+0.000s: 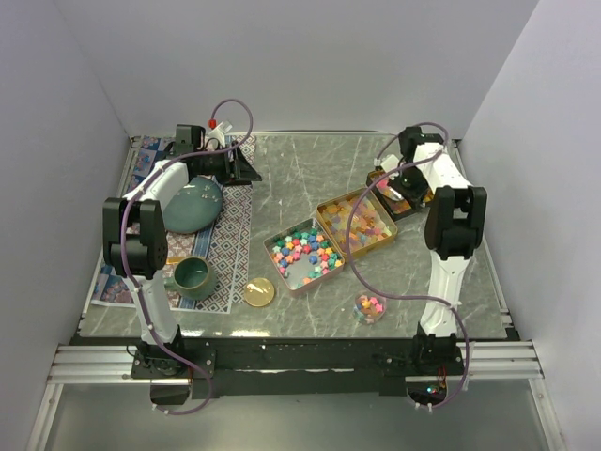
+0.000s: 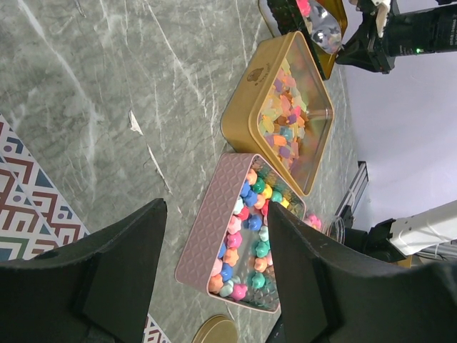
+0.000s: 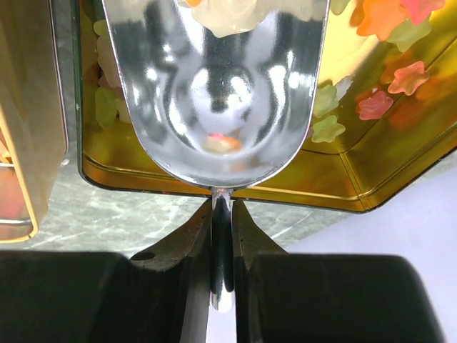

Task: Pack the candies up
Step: Scoop the fake candies from the storage box, then place the fake candies in the packing bottle, then adjust the spatula.

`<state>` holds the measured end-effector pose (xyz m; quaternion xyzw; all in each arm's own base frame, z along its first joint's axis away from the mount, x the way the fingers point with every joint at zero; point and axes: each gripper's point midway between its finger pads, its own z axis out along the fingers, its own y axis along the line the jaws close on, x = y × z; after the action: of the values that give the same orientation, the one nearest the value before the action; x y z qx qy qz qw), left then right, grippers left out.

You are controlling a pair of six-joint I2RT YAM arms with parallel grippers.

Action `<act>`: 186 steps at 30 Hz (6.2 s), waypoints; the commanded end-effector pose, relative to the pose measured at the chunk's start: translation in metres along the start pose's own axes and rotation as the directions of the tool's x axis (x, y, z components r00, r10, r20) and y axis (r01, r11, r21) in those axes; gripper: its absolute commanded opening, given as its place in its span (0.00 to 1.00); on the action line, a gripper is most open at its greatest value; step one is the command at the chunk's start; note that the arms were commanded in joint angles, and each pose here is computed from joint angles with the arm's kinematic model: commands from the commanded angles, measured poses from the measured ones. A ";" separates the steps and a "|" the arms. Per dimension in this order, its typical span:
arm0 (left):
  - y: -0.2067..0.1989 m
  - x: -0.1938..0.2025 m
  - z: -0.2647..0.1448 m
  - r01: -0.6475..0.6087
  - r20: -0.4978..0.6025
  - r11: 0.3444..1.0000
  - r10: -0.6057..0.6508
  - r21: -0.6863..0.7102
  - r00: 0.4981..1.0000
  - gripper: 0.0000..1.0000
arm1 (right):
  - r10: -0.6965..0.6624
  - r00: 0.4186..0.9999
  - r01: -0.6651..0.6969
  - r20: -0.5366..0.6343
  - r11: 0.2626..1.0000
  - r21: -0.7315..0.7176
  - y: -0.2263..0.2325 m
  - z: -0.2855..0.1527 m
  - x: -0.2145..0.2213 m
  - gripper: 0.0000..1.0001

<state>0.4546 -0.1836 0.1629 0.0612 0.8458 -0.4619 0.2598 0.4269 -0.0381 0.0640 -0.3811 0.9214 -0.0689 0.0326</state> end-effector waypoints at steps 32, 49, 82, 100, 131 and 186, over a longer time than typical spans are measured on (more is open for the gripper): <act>-0.032 -0.006 0.008 -0.159 -0.003 0.987 0.159 0.032 0.987 0.65 | 0.159 0.784 -0.139 0.599 0.987 -0.080 0.020 0.001 -0.033 0.00; -0.068 -0.033 -0.016 -0.234 0.105 0.972 0.235 -0.015 0.966 0.67 | -0.143 0.911 0.129 0.386 0.990 0.062 0.035 -0.068 0.044 0.00; -0.098 -0.032 -0.065 -0.353 0.213 0.926 0.375 -0.135 0.902 0.69 | -0.837 0.489 0.871 -0.247 0.481 0.094 0.160 -0.068 0.185 0.00; -0.110 -0.021 -0.072 -0.344 0.240 0.934 0.358 -0.097 0.902 0.68 | -0.801 0.378 0.915 -0.464 0.399 0.058 0.160 -0.101 0.156 0.00; -0.125 -0.025 -0.069 -0.260 0.277 0.966 0.252 -0.007 0.927 0.68 | -0.733 0.194 0.969 -0.652 0.248 0.009 0.157 -0.139 0.149 0.00; -0.139 0.042 0.045 0.072 -0.151 0.906 -0.009 0.418 0.989 0.22 | -0.456 0.693 0.423 0.559 0.884 0.196 0.203 -0.217 -0.131 0.00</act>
<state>0.3966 -0.2968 0.2156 0.0849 0.7747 -0.6021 0.1735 0.3554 0.2013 0.1861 -0.6059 0.7682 -0.0059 0.2068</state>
